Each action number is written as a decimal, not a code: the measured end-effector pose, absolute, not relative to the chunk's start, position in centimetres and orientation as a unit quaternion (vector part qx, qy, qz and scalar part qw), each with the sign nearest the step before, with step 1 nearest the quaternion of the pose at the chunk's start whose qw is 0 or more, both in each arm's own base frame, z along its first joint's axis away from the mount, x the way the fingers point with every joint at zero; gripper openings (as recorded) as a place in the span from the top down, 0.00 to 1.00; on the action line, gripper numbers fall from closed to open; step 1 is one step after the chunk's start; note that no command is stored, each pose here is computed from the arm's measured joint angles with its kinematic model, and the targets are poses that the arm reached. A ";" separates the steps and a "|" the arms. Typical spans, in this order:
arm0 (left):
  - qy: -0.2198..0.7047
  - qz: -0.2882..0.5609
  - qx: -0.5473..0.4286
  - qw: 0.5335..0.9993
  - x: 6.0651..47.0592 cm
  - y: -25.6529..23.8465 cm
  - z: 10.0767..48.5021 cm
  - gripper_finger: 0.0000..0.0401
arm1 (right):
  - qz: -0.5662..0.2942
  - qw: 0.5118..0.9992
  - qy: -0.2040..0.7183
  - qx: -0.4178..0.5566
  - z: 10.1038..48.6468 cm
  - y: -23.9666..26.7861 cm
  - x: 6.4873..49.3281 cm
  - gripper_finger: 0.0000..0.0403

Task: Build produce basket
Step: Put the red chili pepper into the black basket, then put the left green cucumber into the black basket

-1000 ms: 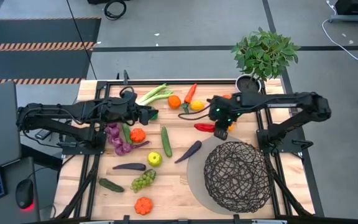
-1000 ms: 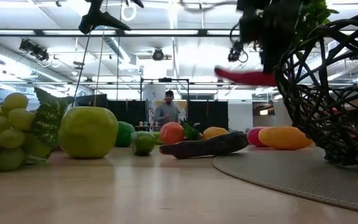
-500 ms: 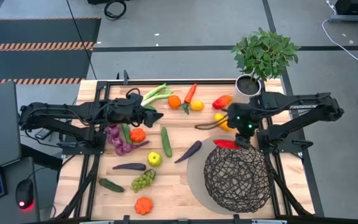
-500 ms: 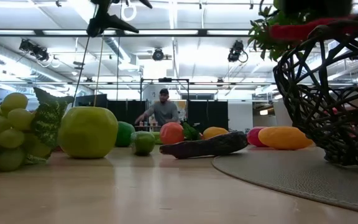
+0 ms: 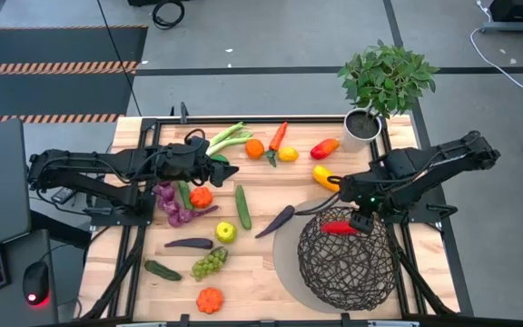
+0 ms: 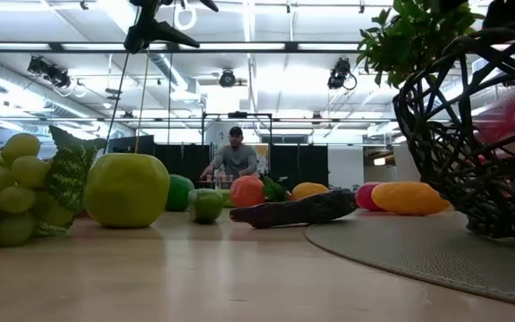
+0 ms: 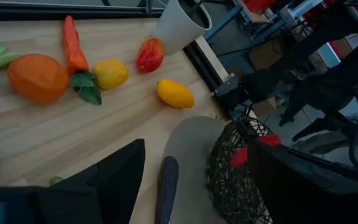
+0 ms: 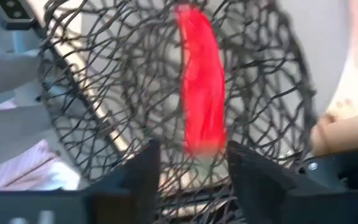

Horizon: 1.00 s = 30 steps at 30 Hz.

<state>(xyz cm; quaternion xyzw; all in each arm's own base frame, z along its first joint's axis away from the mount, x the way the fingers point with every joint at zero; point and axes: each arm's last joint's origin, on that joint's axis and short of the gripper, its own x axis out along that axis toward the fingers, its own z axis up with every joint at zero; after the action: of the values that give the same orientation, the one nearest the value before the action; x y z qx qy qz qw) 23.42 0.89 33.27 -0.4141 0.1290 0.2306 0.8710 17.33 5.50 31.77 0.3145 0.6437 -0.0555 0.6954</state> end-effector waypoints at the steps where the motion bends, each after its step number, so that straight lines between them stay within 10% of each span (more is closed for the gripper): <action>1: 0.129 0.230 -0.414 0.871 23.4 0.9 33.3 0.28 | -0.062 0.700 0.641 0.310 31.8 5.5 17.3 0.45; 9: 0.144 0.200 -0.423 0.872 23.5 0.5 33.3 0.28 | -0.076 0.732 0.595 0.324 32.0 4.5 18.4 0.25; 20: 0.194 0.213 -0.391 0.874 23.0 0.5 32.4 0.28 | -0.095 0.842 0.455 0.273 31.8 1.0 23.9 0.23; 30: 0.385 0.368 -0.417 0.736 19.1 0.7 28.8 0.30 | -0.103 0.821 0.484 0.284 30.4 -0.8 24.9 0.23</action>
<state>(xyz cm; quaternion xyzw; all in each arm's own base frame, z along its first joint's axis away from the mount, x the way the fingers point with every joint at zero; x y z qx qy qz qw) 19.09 0.71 28.82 -0.4175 0.3848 0.3679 0.7364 24.95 -0.85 30.39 0.2842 0.4836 -0.1030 0.8214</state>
